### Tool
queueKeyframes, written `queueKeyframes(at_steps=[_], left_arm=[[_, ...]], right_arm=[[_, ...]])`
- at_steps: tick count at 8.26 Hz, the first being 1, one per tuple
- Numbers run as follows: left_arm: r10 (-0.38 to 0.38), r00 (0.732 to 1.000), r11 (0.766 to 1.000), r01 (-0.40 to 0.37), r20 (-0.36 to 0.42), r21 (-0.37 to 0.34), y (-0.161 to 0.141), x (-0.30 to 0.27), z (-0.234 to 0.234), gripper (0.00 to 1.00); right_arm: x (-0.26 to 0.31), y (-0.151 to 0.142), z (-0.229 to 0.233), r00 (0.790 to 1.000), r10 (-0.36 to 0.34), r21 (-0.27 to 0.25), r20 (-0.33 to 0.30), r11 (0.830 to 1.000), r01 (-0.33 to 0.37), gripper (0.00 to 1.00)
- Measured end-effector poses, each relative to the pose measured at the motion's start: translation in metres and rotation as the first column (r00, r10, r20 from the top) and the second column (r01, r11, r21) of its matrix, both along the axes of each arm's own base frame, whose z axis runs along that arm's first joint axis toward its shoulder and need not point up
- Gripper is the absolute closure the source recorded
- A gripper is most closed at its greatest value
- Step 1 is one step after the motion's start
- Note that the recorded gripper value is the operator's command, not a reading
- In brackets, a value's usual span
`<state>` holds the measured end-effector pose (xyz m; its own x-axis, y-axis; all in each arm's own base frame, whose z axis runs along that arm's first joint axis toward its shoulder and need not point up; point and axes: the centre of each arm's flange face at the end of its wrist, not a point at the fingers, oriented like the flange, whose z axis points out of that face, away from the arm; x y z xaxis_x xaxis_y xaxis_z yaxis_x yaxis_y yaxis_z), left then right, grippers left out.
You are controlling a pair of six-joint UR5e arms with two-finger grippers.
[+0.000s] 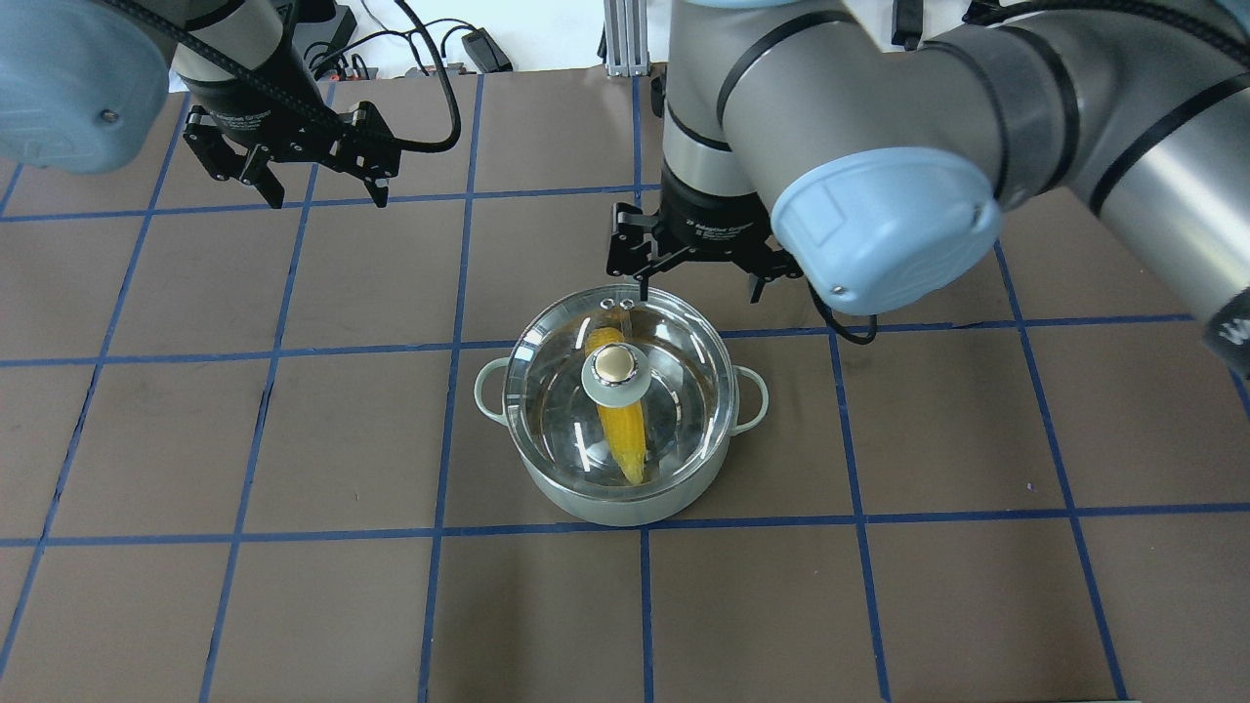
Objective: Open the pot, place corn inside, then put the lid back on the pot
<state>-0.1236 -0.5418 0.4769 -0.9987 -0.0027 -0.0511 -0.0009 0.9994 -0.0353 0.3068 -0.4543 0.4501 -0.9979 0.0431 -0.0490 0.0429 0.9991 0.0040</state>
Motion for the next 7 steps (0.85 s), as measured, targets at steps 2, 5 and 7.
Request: queueKeyframes(at_steps=[2,5,7], left_arm=[[-0.002,1.000,1.000,0.002,-0.015,-0.007,0.005,-0.003,0.008,0.00],[-0.007,0.997,1.000,0.006,-0.075,-0.006,0.008,-0.010,0.011,0.00],[-0.009,0.997,1.000,0.009,-0.080,-0.004,0.008,-0.010,0.008,0.00]], right_arm=[[-0.057,-0.008,0.030,1.000,0.004,-0.024,0.001,1.000,-0.004,0.00],[-0.154,-0.012,0.059,1.000,0.003,-0.015,-0.020,1.000,-0.003,0.00],[-0.172,-0.010,0.063,0.999,0.004,-0.015,-0.040,1.000,-0.004,0.00]])
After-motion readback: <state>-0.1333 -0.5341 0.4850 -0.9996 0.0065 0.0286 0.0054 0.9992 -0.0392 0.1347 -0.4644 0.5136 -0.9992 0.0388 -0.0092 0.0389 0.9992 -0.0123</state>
